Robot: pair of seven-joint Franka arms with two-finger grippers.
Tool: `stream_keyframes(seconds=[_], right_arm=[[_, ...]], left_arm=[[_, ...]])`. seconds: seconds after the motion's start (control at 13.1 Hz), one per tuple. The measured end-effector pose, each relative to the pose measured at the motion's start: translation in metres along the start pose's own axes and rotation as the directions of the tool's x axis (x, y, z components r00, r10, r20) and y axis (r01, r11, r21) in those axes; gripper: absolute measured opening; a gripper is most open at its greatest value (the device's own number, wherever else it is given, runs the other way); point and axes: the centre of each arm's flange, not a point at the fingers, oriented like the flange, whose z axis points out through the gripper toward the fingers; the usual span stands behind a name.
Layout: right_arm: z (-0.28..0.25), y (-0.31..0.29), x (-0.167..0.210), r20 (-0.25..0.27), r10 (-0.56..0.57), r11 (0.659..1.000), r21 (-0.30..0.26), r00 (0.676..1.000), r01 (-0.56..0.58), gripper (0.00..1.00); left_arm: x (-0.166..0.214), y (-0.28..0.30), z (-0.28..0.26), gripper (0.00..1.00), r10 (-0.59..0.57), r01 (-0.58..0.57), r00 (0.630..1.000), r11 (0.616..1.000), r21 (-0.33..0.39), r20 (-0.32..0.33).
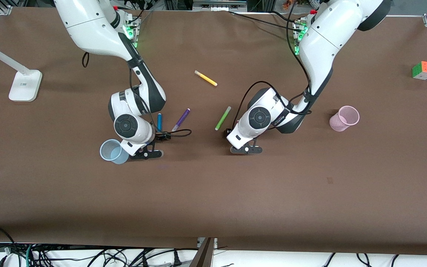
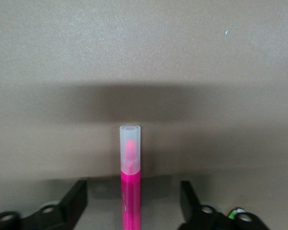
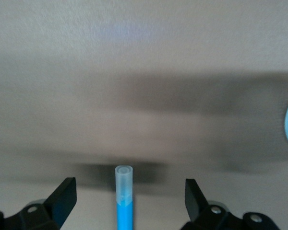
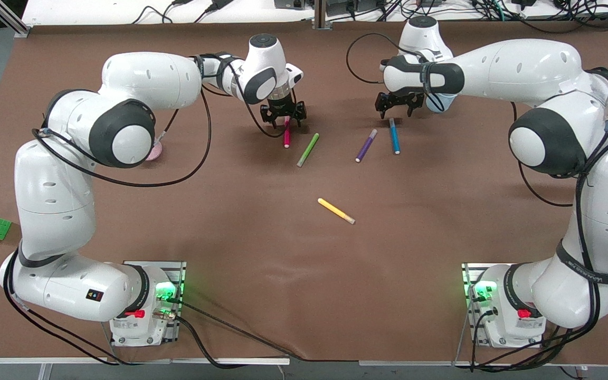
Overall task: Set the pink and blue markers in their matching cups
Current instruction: 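Lower the right gripper onto the blue marker while the left gripper grasps the pink marker, then carry the blue marker to the blue cup while the left gripper carries pink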
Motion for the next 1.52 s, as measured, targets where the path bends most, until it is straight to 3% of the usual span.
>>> stream_keyframes(seconds=[0.3, 0.46, 0.53, 0.61, 0.84, 0.99, 1.07, 1.29, 1.52], right_arm=[[0.011, 0.002, -0.005, 0.011, 0.002, 1.000, -0.005, 1.000, -0.002, 1.00], [0.013, 0.002, -0.005, 0.012, 0.003, 1.000, -0.006, 1.000, -0.003, 0.77], [0.013, 0.002, -0.006, 0.012, 0.003, 1.000, -0.006, 1.000, -0.003, 0.64], [0.013, 0.002, -0.006, 0.013, 0.004, 1.000, -0.006, 1.000, -0.004, 0.52], [0.013, 0.002, -0.006, 0.013, 0.004, 1.000, -0.006, 1.000, -0.004, 0.48], [0.013, 0.002, -0.006, 0.012, 0.005, 1.000, -0.005, 1.000, -0.005, 0.23], [0.013, 0.002, -0.006, 0.012, 0.005, 1.000, -0.005, 1.000, -0.005, 0.17], [0.002, -0.003, -0.001, -0.016, -0.002, 1.000, 0.004, 1.000, 0.002, 0.17], [-0.055, -0.009, 0.014, -0.087, -0.040, 0.999, 0.025, 0.995, 0.042, 0.17]], left_arm=[[0.000, 0.001, -0.002, 0.33, -0.008, 0.008, 1.000, 1.000, 0.001, -0.004], [0.000, 0.000, -0.002, 0.28, -0.015, 0.015, 1.000, 1.000, 0.002, -0.005], [0.001, 0.000, -0.002, 0.18, -0.018, 0.018, 1.000, 1.000, 0.003, -0.005], [0.001, 0.000, -0.002, 0.18, -0.024, 0.024, 1.000, 1.000, 0.002, -0.006], [0.008, -0.008, -0.027, 0.18, -0.051, 0.051, 0.999, 0.998, 0.022, -0.007], [0.013, -0.024, -0.088, 0.18, -0.078, 0.078, 0.997, 0.994, 0.072, 0.002], [0.012, -0.037, -0.127, 0.18, -0.097, 0.096, 0.995, 0.990, 0.102, 0.005], [-0.009, -0.067, -0.232, 0.18, -0.060, 0.048, 0.997, 0.979, 0.200, 0.057], [-0.018, -0.108, -0.304, 0.18, 0.046, -0.070, 0.993, 0.972, 0.222, 0.113]])
